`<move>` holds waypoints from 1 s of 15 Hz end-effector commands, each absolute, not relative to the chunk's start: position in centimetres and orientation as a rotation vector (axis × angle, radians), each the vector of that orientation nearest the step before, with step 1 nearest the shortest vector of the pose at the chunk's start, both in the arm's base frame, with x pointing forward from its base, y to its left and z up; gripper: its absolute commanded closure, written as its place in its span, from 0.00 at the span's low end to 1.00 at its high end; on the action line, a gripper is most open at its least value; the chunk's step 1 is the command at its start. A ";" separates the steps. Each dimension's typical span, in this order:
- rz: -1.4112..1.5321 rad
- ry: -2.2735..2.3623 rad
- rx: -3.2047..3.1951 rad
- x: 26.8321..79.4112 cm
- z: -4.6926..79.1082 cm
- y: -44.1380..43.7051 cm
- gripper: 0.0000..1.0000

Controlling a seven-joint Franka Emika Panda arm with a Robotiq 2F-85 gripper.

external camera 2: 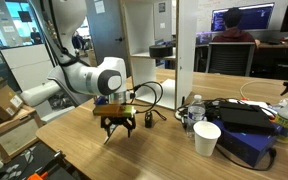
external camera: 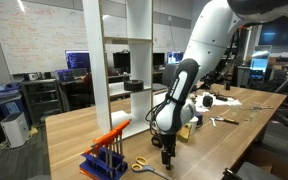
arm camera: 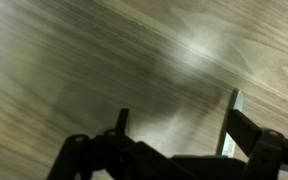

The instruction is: Place the grey and yellow scissors on the topmost shelf

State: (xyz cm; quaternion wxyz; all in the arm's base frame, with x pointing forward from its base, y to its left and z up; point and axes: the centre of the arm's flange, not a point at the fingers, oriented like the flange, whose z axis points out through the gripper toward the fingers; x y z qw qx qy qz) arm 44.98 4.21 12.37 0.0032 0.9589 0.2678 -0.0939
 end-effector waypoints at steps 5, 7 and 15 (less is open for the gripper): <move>-0.206 0.902 3.004 47.5 11.2 5.5 0.00; -0.183 0.912 3.006 47.8 11.8 6.2 0.00; -0.193 0.978 3.023 47.4 11.3 9.1 0.00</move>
